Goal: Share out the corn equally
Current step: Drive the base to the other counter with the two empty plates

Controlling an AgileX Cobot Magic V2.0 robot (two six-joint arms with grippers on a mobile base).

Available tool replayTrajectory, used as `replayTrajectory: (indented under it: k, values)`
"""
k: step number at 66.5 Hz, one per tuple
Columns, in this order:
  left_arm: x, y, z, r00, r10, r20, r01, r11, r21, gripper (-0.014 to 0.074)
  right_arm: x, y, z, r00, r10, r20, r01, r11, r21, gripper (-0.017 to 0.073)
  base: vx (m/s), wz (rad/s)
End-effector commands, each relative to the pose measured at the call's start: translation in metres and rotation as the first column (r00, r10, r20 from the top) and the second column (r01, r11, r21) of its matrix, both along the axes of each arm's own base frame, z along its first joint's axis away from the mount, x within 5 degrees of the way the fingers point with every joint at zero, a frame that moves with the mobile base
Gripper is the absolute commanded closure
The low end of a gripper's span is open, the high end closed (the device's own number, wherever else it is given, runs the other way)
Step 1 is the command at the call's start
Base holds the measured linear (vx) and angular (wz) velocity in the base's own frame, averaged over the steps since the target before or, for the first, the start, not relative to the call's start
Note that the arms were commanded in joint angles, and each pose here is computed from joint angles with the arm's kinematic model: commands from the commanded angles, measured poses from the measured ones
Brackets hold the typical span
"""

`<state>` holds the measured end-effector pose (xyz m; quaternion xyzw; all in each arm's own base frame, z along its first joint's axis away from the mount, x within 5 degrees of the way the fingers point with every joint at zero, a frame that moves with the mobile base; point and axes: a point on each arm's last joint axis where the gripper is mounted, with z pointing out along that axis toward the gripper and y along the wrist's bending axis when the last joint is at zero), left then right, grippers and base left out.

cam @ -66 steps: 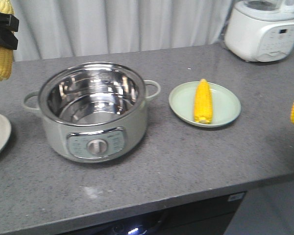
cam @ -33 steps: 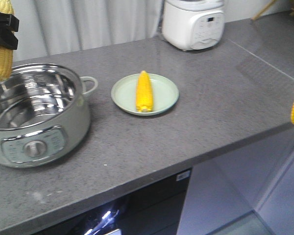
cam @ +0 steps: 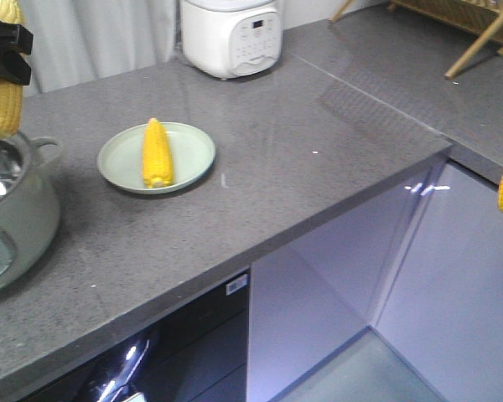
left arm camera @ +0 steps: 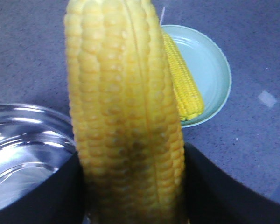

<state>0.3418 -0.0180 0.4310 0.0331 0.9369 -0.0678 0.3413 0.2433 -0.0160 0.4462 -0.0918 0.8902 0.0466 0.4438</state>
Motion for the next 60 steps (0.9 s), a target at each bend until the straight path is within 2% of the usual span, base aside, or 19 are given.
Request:
replayTrajectory:
  k: [1,60]
  values:
    - [-0.0106,-0.0009,0.0248,0.993,0.005,0.121,-0.002,1.000,-0.024,0.0556,-0.0059,0.0003,0.0176,0.994,-0.013,0.109,0.013,1.000,-0.001,0.0426,-0.03,-0.35]
    - [-0.0107,-0.0009,0.0247,0.993,0.005,0.120,-0.002,1.000,-0.024,0.0556,-0.0059,0.0003,0.0176,0.994,-0.013,0.109,0.013,1.000,-0.001,0.0426,0.03,-0.40]
